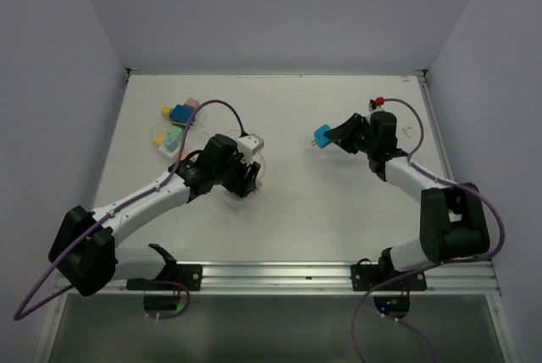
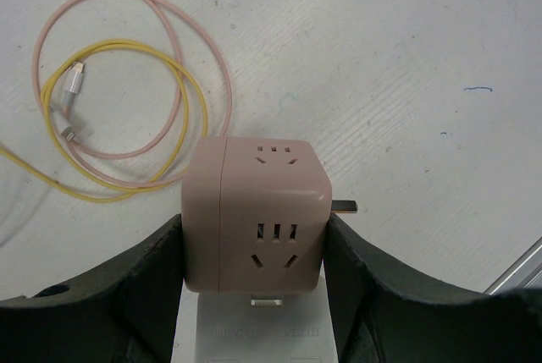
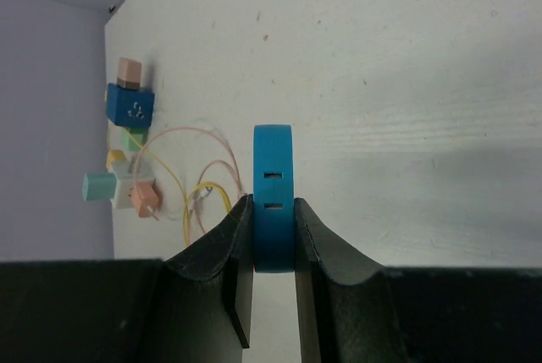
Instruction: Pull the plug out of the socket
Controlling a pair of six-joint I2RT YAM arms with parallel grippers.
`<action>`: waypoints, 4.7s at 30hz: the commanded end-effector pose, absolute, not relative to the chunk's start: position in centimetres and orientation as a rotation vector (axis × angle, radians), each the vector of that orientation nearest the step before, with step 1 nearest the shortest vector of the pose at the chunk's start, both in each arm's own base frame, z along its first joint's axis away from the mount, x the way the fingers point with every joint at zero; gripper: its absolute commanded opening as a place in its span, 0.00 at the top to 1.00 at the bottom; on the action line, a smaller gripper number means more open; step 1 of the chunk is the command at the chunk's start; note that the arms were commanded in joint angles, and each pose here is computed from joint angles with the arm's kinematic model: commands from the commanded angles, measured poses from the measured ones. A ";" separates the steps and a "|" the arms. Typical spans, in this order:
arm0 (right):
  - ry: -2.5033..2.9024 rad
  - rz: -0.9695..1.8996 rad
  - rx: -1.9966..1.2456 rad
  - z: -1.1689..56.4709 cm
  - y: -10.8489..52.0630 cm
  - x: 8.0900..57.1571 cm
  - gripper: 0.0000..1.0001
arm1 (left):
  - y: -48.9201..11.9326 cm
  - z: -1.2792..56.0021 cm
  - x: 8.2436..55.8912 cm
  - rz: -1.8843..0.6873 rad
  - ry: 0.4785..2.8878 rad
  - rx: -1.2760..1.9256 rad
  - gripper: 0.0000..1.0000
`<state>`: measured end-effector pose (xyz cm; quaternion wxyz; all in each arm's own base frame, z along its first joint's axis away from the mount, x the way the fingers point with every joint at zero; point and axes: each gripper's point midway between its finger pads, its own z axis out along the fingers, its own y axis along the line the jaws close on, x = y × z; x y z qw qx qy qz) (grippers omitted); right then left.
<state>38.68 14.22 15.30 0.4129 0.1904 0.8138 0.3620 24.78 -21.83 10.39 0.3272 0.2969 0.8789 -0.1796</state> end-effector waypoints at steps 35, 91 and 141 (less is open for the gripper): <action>2.184 0.739 0.465 8.2 13.4 45.8 0.04 | -22.7 12.5 25.6 -0.497 2.210 0.766 1.00; 2.269 1.617 -0.382 16.1 37.0 24.1 0.51 | -24.2 16.3 24.1 -0.654 2.020 0.844 1.00; 1.732 1.503 0.084 25.2 25.4 23.5 1.00 | -26.2 23.7 19.9 -1.405 1.835 0.060 0.30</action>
